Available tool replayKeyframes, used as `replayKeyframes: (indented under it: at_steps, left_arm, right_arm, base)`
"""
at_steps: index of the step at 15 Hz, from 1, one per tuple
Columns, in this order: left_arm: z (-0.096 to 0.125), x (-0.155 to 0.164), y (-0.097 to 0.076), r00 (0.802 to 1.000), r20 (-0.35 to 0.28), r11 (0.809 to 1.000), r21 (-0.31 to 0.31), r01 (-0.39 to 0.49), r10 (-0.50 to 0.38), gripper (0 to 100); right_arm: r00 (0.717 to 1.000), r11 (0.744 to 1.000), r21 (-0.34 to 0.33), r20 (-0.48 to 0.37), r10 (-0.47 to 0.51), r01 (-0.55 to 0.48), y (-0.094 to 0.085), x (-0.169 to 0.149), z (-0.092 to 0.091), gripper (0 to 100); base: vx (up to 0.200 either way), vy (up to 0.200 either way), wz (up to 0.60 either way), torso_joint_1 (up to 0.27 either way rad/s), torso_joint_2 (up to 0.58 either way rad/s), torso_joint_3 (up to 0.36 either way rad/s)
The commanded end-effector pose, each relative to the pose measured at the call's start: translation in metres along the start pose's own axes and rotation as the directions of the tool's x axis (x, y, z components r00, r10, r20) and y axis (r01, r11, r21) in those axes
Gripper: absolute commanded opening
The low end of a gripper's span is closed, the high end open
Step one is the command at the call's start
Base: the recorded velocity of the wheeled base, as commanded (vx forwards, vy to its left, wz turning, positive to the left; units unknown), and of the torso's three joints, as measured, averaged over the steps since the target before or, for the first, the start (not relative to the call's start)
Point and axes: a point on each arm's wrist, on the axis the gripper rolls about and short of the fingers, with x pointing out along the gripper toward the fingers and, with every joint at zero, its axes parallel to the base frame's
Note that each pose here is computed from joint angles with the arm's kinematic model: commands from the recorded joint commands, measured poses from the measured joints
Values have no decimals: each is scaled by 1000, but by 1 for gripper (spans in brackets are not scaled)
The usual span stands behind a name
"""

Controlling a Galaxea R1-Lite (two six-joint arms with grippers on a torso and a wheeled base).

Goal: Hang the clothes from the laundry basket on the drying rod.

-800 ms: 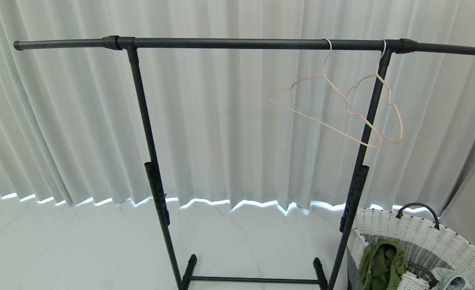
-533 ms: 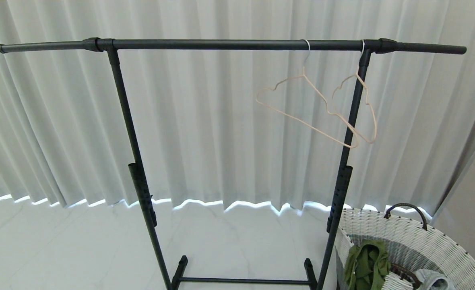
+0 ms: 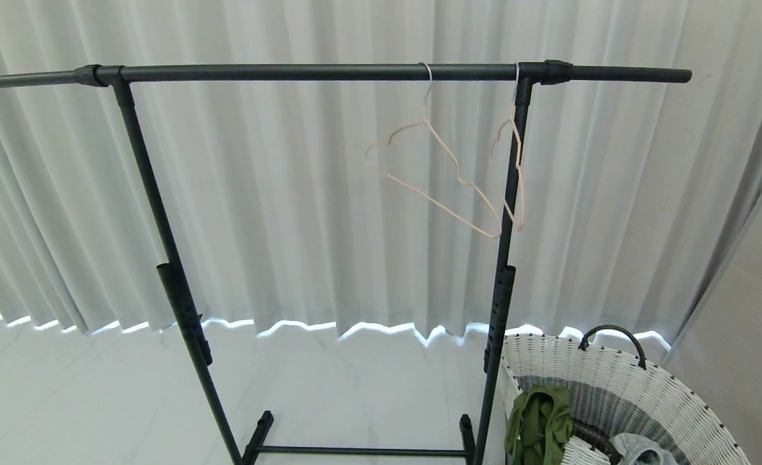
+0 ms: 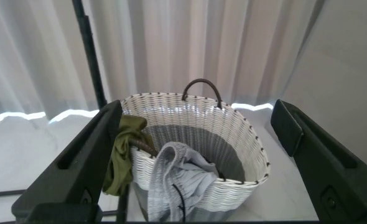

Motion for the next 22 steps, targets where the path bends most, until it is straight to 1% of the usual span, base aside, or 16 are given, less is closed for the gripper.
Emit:
replayKeyframes:
  at_steps: [1,4,8,9,13,17,22]
  left_arm:
    - [0,0,0,1000,0,1000,-2,-1,1,100]
    - [0,0,0,1000,0,1000,-6,0,0,100]
    - [0,0,0,1000,0,1000,23,0,0,100]
    - [0,0,0,1000,0,1000,21,0,0,100]
    - [0,0,0,1000,0,1000,21,0,0,100]
    - [0,0,0,1000,0,1000,24,0,0,100]
    - [0,0,0,1000,0,1000,23,0,0,100]
  right_arm:
    - [1000,1000,0,1,0,0,0,0,0,100]
    - [1000,1000,-3,1,-5,5,0,0,0,100]
    - [1000,1000,-5,1,-3,3,0,0,0,100]
    - [1000,1000,-6,1,-5,5,0,0,0,100]
    - [1000,1000,-15,1,-5,5,0,0,0,100]
    - [1000,1000,-15,1,-5,5,0,0,0,100]
    - [1000,1000,-17,1,-3,3,0,0,0,100]
  base:
    - [0,0,0,0,0,0]
    - [0,0,0,0,0,0]
    - [0,0,0,0,0,0]
    - [0,0,0,-27,61,27]
    - [0,0,0,-86,268,182]
    - [0,0,0,-13,43,32]
    - [200,0,0,-2,5,5]
